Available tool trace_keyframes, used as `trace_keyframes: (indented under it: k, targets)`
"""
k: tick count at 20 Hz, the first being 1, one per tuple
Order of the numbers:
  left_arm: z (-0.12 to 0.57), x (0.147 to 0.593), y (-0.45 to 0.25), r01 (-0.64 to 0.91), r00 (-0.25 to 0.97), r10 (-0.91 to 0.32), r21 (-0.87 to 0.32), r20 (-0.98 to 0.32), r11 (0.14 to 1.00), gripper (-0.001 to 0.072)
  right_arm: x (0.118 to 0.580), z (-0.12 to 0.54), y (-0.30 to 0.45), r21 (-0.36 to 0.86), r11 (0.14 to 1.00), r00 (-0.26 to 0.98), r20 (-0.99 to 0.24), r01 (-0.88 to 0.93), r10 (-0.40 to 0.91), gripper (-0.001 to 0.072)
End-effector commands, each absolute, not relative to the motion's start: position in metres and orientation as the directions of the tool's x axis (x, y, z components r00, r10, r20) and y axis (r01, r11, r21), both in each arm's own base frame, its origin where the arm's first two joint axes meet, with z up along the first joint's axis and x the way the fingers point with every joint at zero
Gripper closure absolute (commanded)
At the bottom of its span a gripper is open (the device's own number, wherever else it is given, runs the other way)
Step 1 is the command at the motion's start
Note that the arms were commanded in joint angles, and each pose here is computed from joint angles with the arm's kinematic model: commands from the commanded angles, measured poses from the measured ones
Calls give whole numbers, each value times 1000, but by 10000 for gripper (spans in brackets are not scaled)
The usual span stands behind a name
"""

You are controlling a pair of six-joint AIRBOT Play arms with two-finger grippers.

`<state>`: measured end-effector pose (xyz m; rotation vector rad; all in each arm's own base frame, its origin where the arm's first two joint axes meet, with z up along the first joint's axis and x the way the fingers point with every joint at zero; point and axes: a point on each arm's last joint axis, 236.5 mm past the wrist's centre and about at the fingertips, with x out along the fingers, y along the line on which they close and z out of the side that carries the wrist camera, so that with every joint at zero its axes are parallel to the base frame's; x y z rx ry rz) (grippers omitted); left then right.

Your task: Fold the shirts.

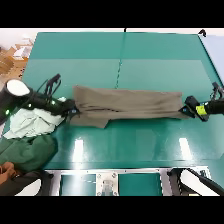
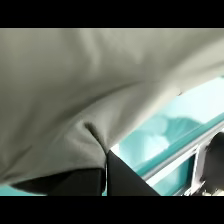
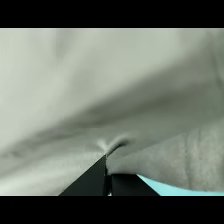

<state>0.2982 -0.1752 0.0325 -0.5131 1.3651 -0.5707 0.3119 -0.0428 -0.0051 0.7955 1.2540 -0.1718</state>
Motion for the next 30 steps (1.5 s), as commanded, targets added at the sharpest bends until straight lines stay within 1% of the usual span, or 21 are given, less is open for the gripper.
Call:
trace_keyframes:
  k: [1, 3, 6, 7, 8, 9, 10, 11, 12, 13, 14, 15, 16, 17, 18, 20, 21, 22, 25, 28, 30]
  targets:
    - [41, 356, -181, 117, 142, -654, -643, -743, 757, 685, 359, 11, -38, 493, 729, 391, -860, 474, 328, 698]
    - [31, 388, -183, 110, 143, -652, -643, -744, 758, 685, 387, 1, -34, 514, 719, 394, -849, 467, 352, 697]
    - [4, 440, -190, 93, 177, -667, -662, -724, 744, 684, 417, -36, -36, 502, 713, 352, -862, 489, 365, 697]
    - [-7, 459, -192, 95, 200, -674, -670, -711, 736, 681, 425, -49, -38, 498, 701, 342, -866, 511, 365, 665]
    - [-15, 478, -194, 91, 237, -675, -676, -699, 731, 490, 436, -62, -44, 496, 690, 350, -866, 527, 356, 567]
    - [-18, 502, -193, 76, 303, -668, -682, -680, 728, 206, 451, -69, -52, 501, 682, 379, -862, 533, 337, 472]
    - [-12, 531, -185, 67, 398, -646, -681, -652, 729, 165, 467, -69, -63, 507, 677, 419, -854, 534, 309, 412]
    - [2, 558, -173, 66, 503, -605, -671, -617, 739, 165, 482, -63, -76, 514, 676, 459, -842, 527, 282, 378]
    - [19, 576, -161, 72, 570, -576, -663, -586, 745, 165, 492, -52, -88, 518, 688, 486, -832, 508, 268, 370]
    - [37, 587, -150, 88, 604, -566, -660, -560, 746, 165, 495, -40, -99, 515, 715, 502, -824, 472, 261, 335]
    - [52, 590, -143, 106, 606, -575, -661, -549, 743, 165, 494, -27, -110, 507, 747, 504, -822, 431, 267, 274]
    - [61, 587, -137, 123, 588, -591, -661, -552, 740, 165, 486, -20, -119, 495, 771, 487, -828, 400, 279, 191]
    - [66, 581, -134, 136, 561, -607, -661, -563, 738, 166, 474, -19, -131, 479, 788, 460, -841, 386, 285, 171]
    - [65, 573, -133, 141, 526, -624, -664, -578, 734, 166, 460, -24, -142, 463, 798, 427, -856, 386, 290, 167]
    - [62, 564, -134, 144, 490, -641, -670, -591, 728, 182, 446, -31, -147, 463, 799, 388, -866, 383, 316, 166]
    - [49, 548, -135, 156, 420, -638, -641, -646, 752, 482, 417, -52, -149, 483, 794, 288, -872, 370, 396, 166]
    - [44, 542, -136, 164, 396, -629, -622, -670, 766, 602, 407, -63, -147, 500, 785, 244, -866, 367, 437, 166]
    - [40, 538, -138, 171, 381, -623, -610, -684, 774, 684, 399, -74, -145, 513, 781, 209, -858, 356, 468, 166]
    - [39, 532, -153, 192, 352, -635, -611, -688, 768, 684, 392, -104, -138, 539, 767, 147, -839, 349, 523, 166]
    - [35, 524, -175, 227, 317, -641, -601, -699, 767, 684, 397, -119, -118, 585, 741, 129, -805, 330, 579, 166]
    - [30, 516, -197, 255, 284, -651, -600, -704, 759, 684, 399, -124, -105, 589, 745, 101, -801, 314, 590, 167]
